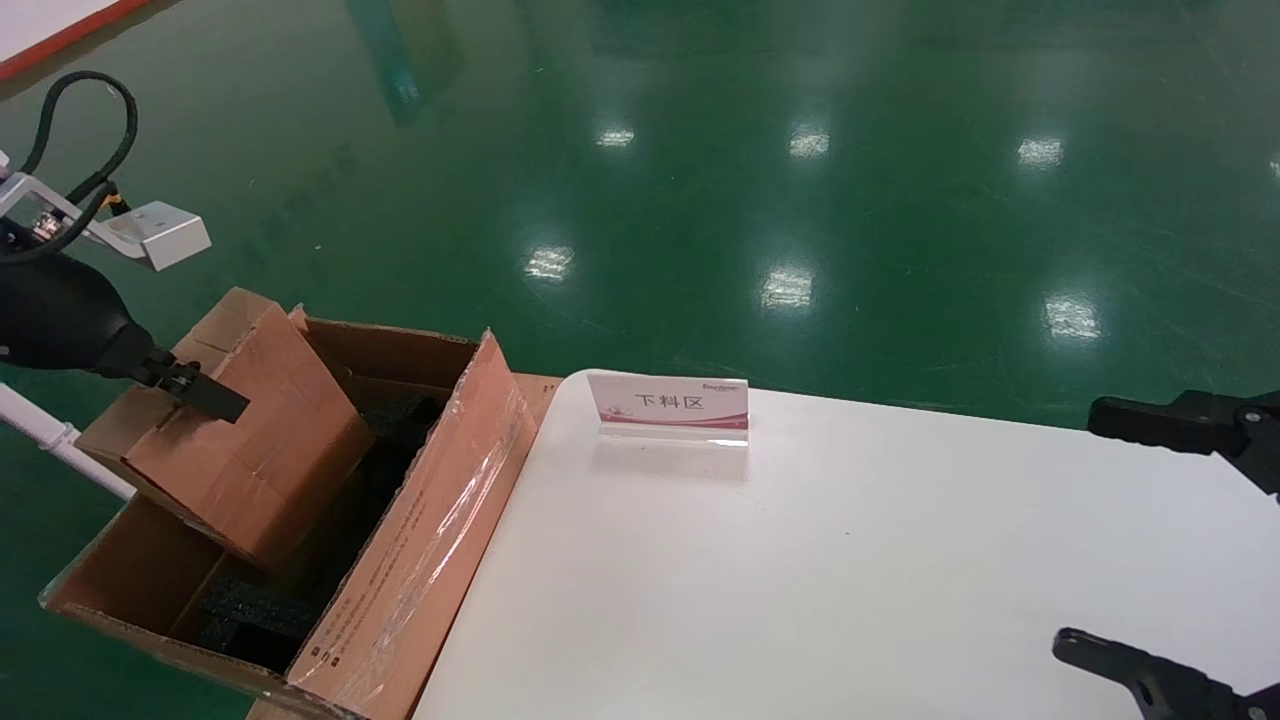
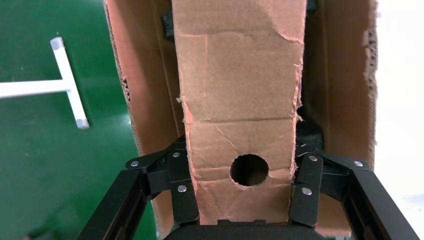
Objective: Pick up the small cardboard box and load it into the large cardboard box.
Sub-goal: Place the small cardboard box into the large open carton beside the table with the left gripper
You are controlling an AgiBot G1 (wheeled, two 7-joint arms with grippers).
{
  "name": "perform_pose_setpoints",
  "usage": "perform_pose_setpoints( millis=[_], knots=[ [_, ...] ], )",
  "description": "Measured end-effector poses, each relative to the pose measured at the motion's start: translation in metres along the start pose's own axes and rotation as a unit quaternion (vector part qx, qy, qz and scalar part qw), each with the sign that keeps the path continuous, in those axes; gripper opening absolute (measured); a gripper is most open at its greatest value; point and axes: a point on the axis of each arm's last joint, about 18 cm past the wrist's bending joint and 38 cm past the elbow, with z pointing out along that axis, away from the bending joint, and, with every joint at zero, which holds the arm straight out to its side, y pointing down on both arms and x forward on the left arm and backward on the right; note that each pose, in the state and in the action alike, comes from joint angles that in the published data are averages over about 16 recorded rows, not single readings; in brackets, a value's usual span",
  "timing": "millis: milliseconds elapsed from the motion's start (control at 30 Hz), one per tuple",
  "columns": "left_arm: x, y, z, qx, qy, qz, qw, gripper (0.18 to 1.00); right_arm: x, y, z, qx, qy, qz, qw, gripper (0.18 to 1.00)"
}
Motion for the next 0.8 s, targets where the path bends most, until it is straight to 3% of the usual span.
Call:
perform_pose_setpoints(
  millis=[400, 800],
  knots=[
    [-0.006, 0.010, 0.044, -0.021, -0.016, -0.028, 0.9993, 0.237, 0.000, 0.000, 0.000, 0.000, 0.000, 0.000, 1.000, 1.001],
    [-0.017, 0.014, 0.068, -0.029, -0.058, -0.028, 0.9975, 0.237, 0.000, 0.000, 0.000, 0.000, 0.000, 0.000, 1.000, 1.001]
  ],
)
